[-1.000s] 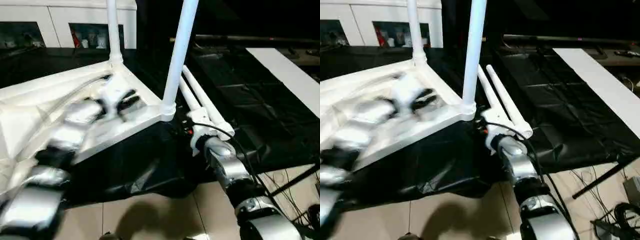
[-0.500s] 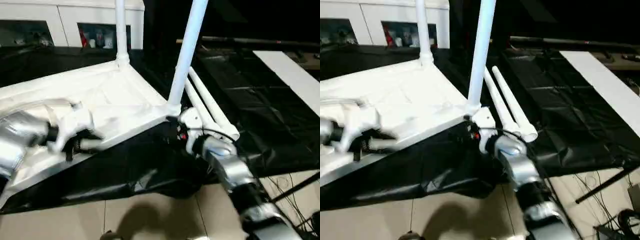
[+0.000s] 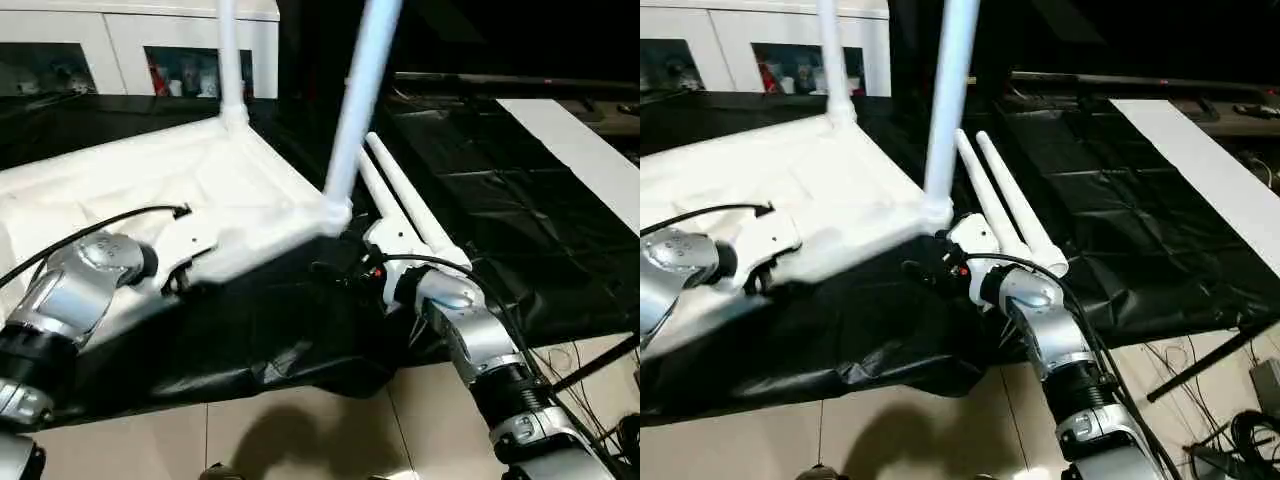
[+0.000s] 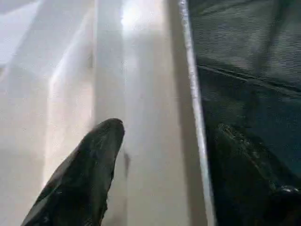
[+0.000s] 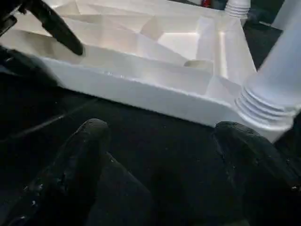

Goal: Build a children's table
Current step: Rotate leg to tighten

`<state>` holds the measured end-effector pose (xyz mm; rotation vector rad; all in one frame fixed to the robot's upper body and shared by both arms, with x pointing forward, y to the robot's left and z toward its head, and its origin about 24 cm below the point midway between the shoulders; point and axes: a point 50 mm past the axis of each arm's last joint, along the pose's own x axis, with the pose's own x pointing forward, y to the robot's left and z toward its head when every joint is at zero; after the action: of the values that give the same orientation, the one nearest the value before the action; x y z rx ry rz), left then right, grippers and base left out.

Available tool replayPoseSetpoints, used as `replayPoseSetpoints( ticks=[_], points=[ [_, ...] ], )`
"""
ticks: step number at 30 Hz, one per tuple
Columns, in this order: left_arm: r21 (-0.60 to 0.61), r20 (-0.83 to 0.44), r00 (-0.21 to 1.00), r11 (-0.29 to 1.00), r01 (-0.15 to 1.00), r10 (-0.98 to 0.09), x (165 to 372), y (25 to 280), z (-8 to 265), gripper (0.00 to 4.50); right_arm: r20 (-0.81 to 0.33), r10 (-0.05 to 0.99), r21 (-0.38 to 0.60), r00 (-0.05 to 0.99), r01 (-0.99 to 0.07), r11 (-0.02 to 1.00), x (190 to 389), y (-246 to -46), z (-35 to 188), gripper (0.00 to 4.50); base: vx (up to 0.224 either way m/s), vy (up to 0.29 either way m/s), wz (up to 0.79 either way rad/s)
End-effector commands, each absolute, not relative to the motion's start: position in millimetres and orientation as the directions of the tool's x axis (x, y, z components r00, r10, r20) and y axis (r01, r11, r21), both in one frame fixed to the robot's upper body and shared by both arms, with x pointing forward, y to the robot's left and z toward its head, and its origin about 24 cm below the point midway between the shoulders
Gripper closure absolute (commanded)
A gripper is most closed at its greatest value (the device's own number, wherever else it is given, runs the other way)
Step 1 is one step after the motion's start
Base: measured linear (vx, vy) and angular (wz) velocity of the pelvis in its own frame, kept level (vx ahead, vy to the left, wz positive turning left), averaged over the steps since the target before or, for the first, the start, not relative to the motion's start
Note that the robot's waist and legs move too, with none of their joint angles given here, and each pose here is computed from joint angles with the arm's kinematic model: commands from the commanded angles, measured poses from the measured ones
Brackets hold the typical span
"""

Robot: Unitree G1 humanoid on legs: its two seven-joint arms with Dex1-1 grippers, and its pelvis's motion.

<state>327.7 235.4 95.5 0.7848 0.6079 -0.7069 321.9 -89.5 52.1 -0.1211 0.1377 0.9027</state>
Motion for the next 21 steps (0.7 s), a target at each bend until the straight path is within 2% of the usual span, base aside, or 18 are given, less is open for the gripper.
replayPoseSetpoints(
  ticks=[1, 9, 13, 14, 16, 17, 21],
  points=[
    [0.485, -0.655, 0.686, 0.519, 0.704, -0.318, 337, 232, 107, 0.6, -0.173, 0.757, -0.065, 0.63, -0.775, 0.629, 320.9, -95.0, 52, 0.65, 0.0, 0.0, 0.0],
    [0.629, -0.555, 0.795, 0.502, 0.593, -0.244, 356, 222, 110, 0.6, -0.191, 0.746, -0.095, 0.638, -0.769, 0.632, 320.0, -99.7, 50, 0.65, 0.0, 0.0, 0.0],
    [0.631, -0.437, 0.862, 0.596, 0.497, -0.257, 360, 218, 123, 0.6, -0.188, 0.746, -0.098, 0.639, -0.768, 0.633, 320.8, -98.8, 51, 0.65, 0.0, 0.0, 0.0],
    [0.613, -0.34, 0.912, 0.681, 0.4, -0.23, 358, 229, 140, 0.6, -0.184, 0.75, -0.094, 0.636, -0.771, 0.63, 320.9, -95.9, 51, 0.65, 0.0, 0.0, 0.0],
    [0.595, -0.321, 0.92, 0.708, 0.379, -0.223, 357, 233, 143, 0.6, -0.183, 0.751, -0.093, 0.635, -0.771, 0.629, 320.8, -95.1, 51, 0.65, 0.0, 0.0, 0.0],
    [0.545, -0.287, 0.936, 0.768, 0.335, -0.204, 350, 245, 151, 0.6, -0.181, 0.754, -0.088, 0.631, -0.774, 0.627, 320.0, -92.7, 50, 0.65, 0.0, 0.0, 0.0],
    [0.493, -0.247, 0.959, 0.834, 0.246, -0.136, 333, 275, 164, 0.6, -0.174, 0.764, -0.074, 0.621, -0.782, 0.619, 317.6, -86.5, 49, 0.65, 0.0, 0.0, 0.0]
  ],
)
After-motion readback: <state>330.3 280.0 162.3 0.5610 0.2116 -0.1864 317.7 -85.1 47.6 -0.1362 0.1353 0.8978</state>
